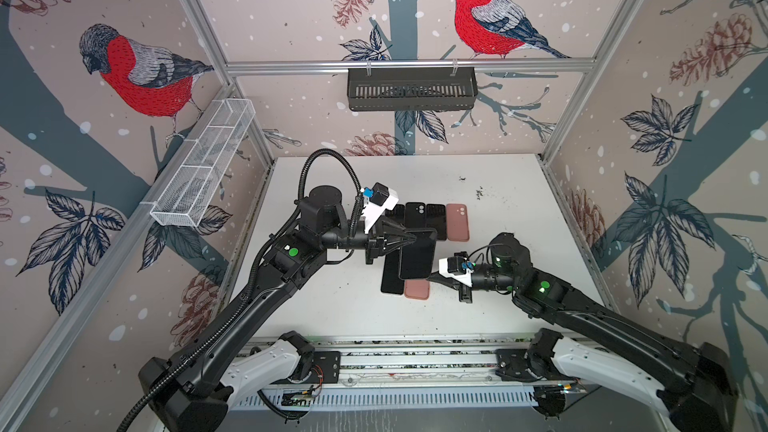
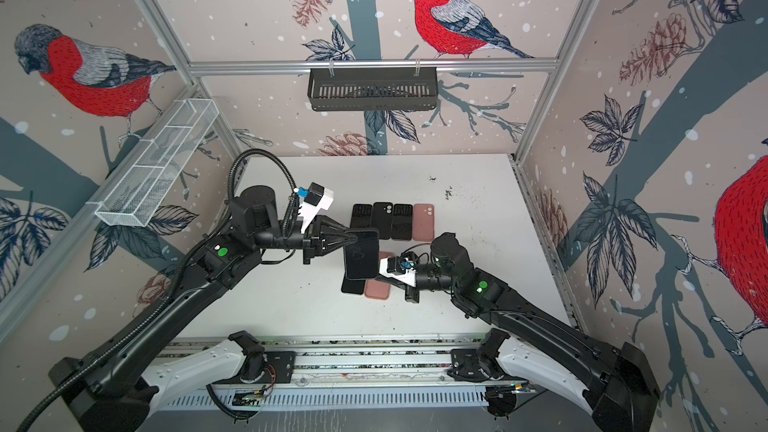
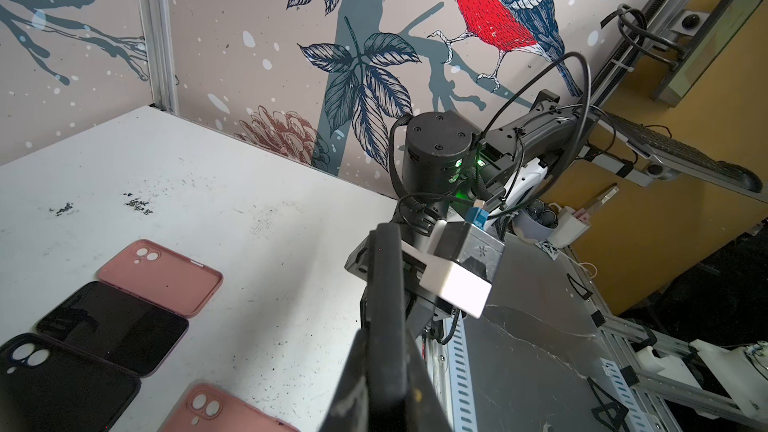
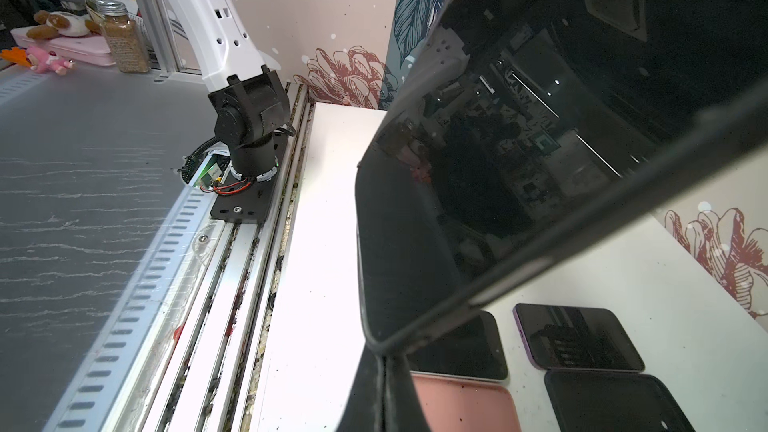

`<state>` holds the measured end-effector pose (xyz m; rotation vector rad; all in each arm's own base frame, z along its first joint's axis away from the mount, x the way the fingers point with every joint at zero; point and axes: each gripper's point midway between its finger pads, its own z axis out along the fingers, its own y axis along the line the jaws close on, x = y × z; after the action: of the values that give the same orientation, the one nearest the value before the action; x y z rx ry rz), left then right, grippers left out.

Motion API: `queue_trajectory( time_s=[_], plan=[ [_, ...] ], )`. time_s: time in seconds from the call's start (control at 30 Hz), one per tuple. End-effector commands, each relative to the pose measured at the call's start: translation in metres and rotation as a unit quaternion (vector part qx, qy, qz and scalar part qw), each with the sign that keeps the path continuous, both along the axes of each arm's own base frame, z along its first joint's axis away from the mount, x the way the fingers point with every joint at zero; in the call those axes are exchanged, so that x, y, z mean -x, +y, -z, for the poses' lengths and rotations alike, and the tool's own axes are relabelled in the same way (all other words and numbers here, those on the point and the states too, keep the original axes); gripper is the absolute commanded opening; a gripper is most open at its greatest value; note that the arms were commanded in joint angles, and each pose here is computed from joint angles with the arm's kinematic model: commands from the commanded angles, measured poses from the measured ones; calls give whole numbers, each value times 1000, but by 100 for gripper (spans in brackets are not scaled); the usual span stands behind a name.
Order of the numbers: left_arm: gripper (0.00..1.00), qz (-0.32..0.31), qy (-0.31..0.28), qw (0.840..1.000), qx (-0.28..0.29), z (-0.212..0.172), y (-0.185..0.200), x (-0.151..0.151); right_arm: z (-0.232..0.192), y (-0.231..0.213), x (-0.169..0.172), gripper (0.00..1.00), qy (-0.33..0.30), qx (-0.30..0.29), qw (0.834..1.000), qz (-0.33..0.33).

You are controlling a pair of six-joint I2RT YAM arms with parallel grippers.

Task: Take the phone out of the phone case

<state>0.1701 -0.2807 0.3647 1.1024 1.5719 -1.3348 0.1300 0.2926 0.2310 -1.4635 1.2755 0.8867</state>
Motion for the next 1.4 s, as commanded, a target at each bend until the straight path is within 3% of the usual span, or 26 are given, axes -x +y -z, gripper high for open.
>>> queue_trajectory(
  time_s=[0.0,0.13,0.43,0.53,0.77,1.13,1.37],
  plan=[
    [0,13,-17,1000,20,-9,-1,3,-21,2,0,8,-36,-37,999,-12],
    [0,10,-21,999,21,-10,-1,2,-21,0,1,31,-28,-39,999,-15],
    [0,11,-20,999,25,-12,-1,2,-23,0,4,33,-25,-43,998,-25],
    [0,11,-21,999,27,-13,-1,2,-23,0,4,28,-25,-43,998,-27],
    [0,13,-18,999,31,-12,-2,2,-22,1,6,3,-27,-43,998,-35],
    [0,-13,5,999,50,-9,-5,-10,-24,3,8,1,-67,-55,995,-49],
    [0,7,57,997,60,-2,-17,-19,-27,13,1,0,-178,-39,982,-57]
  ],
)
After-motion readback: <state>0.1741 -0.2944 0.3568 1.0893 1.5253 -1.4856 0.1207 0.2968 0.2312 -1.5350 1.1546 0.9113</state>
